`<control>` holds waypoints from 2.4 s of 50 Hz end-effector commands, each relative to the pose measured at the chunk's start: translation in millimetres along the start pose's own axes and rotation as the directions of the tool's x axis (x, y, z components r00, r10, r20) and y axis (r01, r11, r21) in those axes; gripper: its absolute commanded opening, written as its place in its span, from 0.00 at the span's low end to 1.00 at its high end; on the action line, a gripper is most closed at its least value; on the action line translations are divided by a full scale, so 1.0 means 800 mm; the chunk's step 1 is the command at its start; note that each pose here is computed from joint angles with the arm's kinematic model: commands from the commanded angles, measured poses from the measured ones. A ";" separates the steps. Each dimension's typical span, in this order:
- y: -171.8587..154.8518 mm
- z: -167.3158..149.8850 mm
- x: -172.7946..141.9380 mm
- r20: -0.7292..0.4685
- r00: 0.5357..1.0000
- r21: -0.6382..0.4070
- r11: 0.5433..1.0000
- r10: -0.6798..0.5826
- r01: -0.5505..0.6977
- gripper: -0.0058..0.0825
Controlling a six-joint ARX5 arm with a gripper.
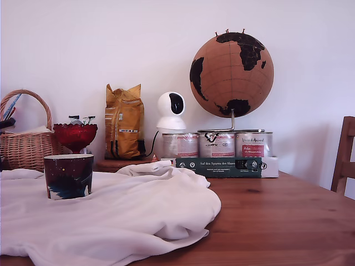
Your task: Pick the blue coffee capsule and place it inside the red coffee cup
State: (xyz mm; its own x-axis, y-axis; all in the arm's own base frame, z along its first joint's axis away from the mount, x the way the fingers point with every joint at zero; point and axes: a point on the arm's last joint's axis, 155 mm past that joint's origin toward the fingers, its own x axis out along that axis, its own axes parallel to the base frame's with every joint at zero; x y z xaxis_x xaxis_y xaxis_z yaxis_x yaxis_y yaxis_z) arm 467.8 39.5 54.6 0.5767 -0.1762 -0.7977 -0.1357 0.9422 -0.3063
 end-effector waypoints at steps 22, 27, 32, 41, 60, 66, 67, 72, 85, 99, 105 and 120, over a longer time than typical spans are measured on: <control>-0.155 -0.003 -0.062 0.027 0.981 0.189 0.965 -0.191 0.183 0.20; -0.174 -0.026 -0.060 -0.036 0.976 0.199 0.955 -0.216 0.219 0.20; -0.187 -0.039 -0.059 -0.068 0.972 0.214 0.948 -0.226 0.235 0.20; -0.197 -0.058 -0.058 -0.115 0.969 0.224 0.945 -0.219 0.240 0.20; -0.192 -0.068 -0.057 -0.140 0.972 0.226 0.950 -0.186 0.214 0.43; -0.191 -0.069 -0.057 -0.143 0.972 0.226 0.950 -0.185 0.214 0.59; -0.191 -0.069 -0.057 -0.145 0.972 0.231 0.949 -0.185 0.215 0.61; -0.191 -0.071 -0.057 -0.149 0.972 0.238 0.947 -0.184 0.215 0.66; -0.189 -0.074 -0.061 -0.161 0.971 0.242 0.947 -0.177 0.213 0.57; -0.174 -0.062 -0.091 -0.102 0.990 0.330 0.935 -0.098 0.127 0.04; -0.168 -0.046 -0.116 -0.031 0.998 0.362 0.930 -0.061 0.068 0.04; -0.159 -0.020 -0.176 0.098 0.995 0.387 0.922 -0.032 -0.009 0.04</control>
State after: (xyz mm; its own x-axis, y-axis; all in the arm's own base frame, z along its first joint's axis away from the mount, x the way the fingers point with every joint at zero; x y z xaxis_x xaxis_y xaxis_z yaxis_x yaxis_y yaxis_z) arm 391.7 -64.1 194.7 0.6477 -0.1837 -0.7394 0.1846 0.9794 -0.0817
